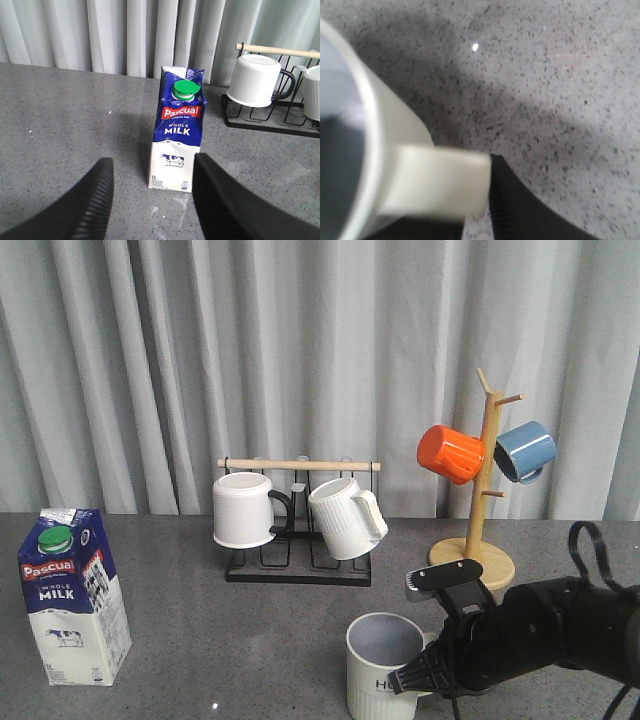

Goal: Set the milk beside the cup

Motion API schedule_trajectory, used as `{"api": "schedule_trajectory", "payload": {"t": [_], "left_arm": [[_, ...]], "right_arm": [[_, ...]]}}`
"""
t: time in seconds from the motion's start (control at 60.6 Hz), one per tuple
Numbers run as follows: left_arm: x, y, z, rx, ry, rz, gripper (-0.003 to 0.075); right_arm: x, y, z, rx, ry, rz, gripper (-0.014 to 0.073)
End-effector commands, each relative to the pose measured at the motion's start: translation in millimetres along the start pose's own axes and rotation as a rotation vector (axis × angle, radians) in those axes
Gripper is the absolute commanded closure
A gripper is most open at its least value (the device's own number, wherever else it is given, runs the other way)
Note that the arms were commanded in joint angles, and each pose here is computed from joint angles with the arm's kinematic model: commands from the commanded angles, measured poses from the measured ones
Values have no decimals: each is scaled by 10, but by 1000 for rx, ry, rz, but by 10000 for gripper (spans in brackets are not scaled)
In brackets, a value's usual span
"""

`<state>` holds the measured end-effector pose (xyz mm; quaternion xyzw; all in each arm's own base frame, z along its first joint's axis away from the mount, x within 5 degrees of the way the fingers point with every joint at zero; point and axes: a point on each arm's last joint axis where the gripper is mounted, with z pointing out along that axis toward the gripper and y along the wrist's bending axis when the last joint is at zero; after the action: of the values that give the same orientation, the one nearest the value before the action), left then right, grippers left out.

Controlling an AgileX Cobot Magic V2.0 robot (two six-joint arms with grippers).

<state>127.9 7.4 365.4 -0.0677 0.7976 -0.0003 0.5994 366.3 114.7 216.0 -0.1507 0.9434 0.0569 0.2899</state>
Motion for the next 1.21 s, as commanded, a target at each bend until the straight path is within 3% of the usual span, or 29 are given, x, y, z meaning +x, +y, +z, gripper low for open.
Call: {"api": "schedule_trajectory", "payload": {"t": [0.0, 0.215, 0.396, 0.578, 0.792, 1.007, 1.189], "left_arm": [[-151, -22, -34, 18, -90, 2, 360], [-145, -21, -34, 17, -84, 2, 360], [-146, -20, -34, 16, -85, 3, 360], [-146, -20, -34, 16, -85, 3, 360], [-138, -19, -33, 15, -76, 2, 360], [-99, -39, -29, 38, -32, -50, 360], [-159, -73, 51, 53, 30, -27, 360]], "right_arm": [[-184, 0, -350, 9, -111, -22, 351], [-142, 15, -655, 3, -66, -26, 203], [-66, 44, -1126, -12, -47, -29, 195], [187, 140, -1644, -93, -136, -39, 204], [845, 246, -2000, -181, -221, -109, 326], [1561, 237, -1977, -156, -278, -138, 610], [1973, 223, -1832, -143, -280, -120, 604]]}}
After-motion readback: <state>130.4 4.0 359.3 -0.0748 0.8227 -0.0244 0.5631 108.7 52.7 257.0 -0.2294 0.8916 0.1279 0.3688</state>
